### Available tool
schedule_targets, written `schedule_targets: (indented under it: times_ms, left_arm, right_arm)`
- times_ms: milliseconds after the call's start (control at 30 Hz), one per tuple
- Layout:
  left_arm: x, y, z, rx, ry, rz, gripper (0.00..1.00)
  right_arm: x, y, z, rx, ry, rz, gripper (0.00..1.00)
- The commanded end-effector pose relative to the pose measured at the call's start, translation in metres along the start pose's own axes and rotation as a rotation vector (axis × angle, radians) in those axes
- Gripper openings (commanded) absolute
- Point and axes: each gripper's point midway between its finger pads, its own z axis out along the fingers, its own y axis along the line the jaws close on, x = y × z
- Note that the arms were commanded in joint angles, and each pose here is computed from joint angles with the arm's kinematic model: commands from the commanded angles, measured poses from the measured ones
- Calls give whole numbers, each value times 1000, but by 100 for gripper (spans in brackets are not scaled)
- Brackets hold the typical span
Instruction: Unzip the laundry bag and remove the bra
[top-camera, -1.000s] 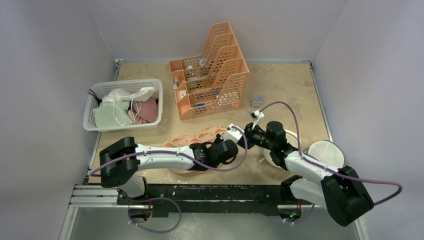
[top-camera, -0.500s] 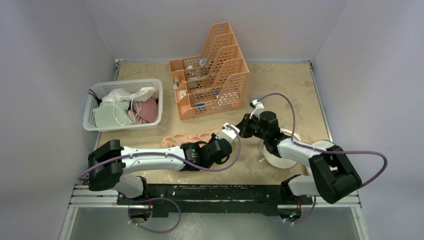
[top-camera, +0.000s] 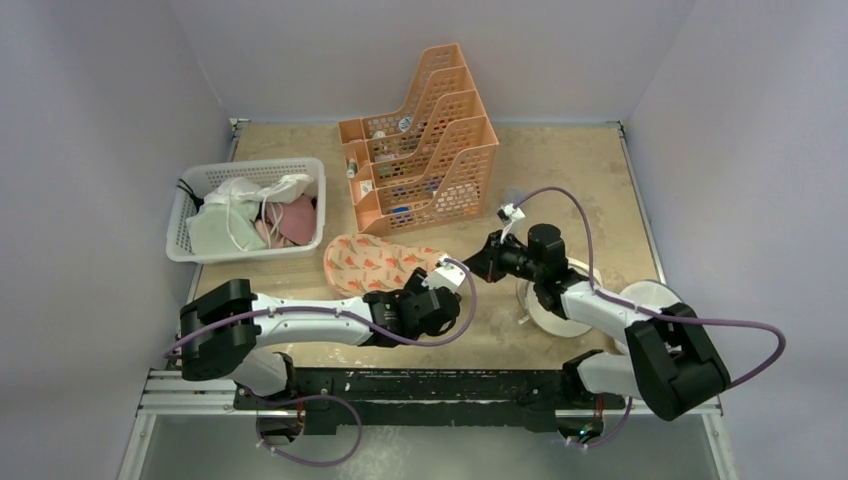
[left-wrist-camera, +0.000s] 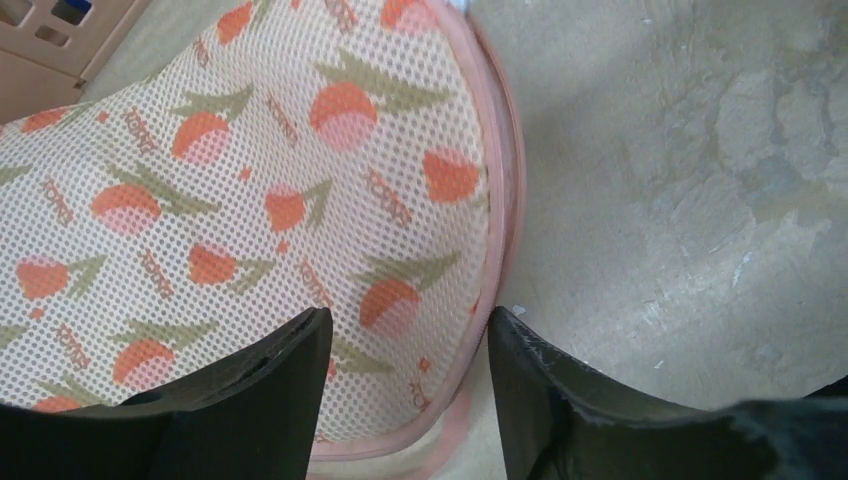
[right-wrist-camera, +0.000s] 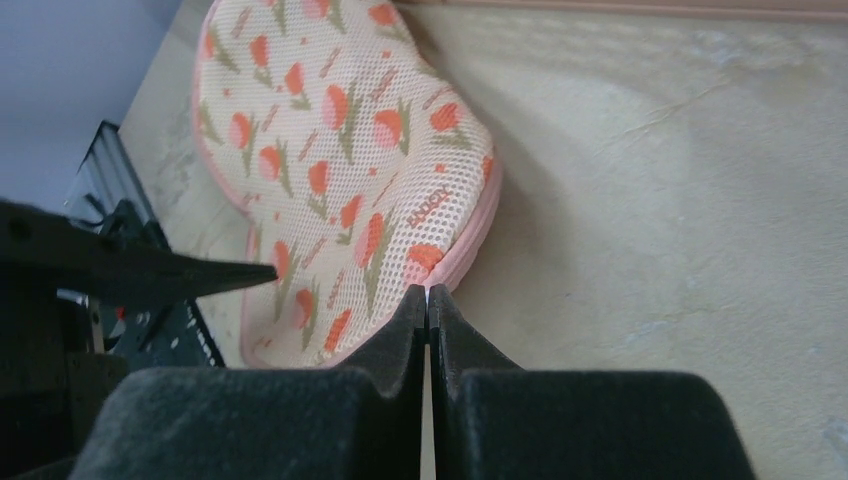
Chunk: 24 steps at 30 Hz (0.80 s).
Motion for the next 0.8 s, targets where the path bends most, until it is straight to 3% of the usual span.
schedule_targets:
  times_ms: [0,200,400,600,767]
  left_arm:
    - [-47,-16,-11,56,-87,-84,60]
    - [-74,-27,-7,58,-135,-120,63]
    - [-62,-30,12,4,-87,-64,58]
    - [-51,-20,11,-31,-70,-49,34]
    - [-51,-14,-1,-9,-80,-62,19]
  right_arm:
    - [4,32,-11,-162,-8,-42,0]
    - [3,52,-18,-232,-32,-32,0]
    - [3,59,-17,-247,-26,-46,0]
    - [5,54,-15,-224,-25,-47,0]
    - [3,39,-9,-147,-35,-40,0]
